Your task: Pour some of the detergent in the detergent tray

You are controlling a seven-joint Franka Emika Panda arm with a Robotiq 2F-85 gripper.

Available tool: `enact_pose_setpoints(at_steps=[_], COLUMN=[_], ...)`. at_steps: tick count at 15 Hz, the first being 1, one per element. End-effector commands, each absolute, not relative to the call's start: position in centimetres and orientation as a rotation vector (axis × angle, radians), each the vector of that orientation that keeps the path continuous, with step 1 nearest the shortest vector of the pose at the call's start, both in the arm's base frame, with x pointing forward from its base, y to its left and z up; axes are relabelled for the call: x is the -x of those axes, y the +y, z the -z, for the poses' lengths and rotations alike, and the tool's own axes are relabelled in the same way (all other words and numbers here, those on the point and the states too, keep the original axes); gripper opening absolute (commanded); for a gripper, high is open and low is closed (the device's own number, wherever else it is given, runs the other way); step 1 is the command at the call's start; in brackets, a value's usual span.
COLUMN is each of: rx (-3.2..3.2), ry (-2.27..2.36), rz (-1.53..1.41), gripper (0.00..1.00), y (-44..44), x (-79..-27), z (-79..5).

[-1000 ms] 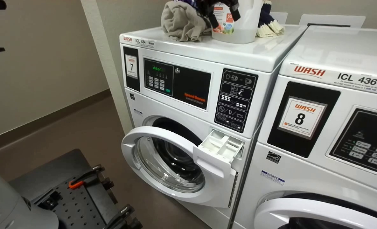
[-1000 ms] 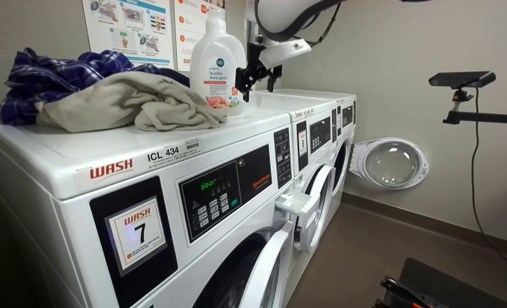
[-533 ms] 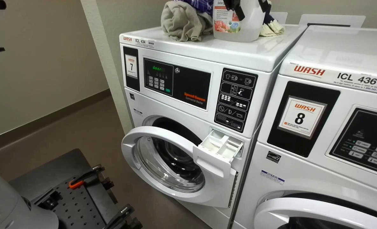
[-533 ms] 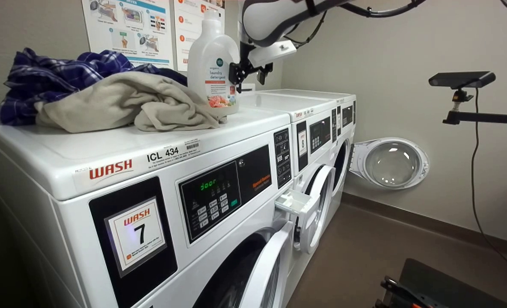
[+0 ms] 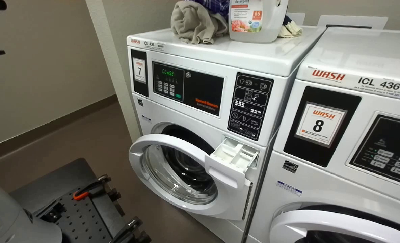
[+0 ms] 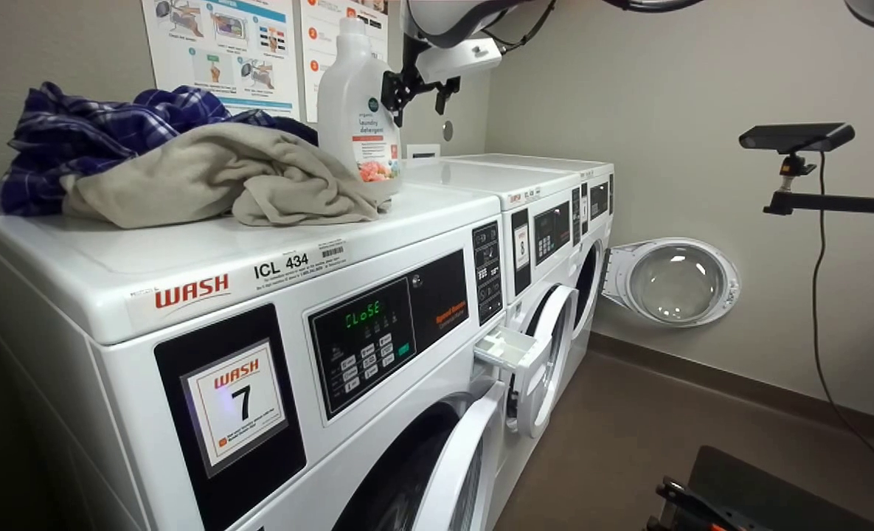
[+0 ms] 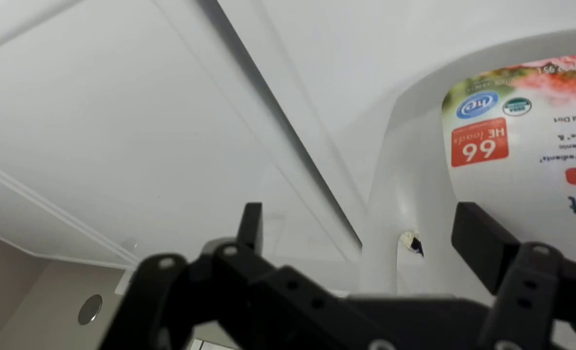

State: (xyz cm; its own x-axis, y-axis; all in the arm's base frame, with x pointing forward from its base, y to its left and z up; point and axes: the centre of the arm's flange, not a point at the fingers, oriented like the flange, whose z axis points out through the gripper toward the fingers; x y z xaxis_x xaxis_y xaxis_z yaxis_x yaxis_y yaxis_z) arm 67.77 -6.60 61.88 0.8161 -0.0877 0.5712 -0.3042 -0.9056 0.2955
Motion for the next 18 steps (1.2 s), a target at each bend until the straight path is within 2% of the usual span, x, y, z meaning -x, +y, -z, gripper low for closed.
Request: enact_pose_setpoints(at_steps=[1, 9, 18], rx=[-2.584, -2.574, -2.755], ry=[-0.327, -0.285, -0.087], rz=[-0.853, -0.846, -0.881], gripper=[1.00, 1.00, 1.00], y=[-7.2, -11.1, -15.0], x=[-68.4, -68.9, -73.2], z=[-63.8, -65.0, -61.3])
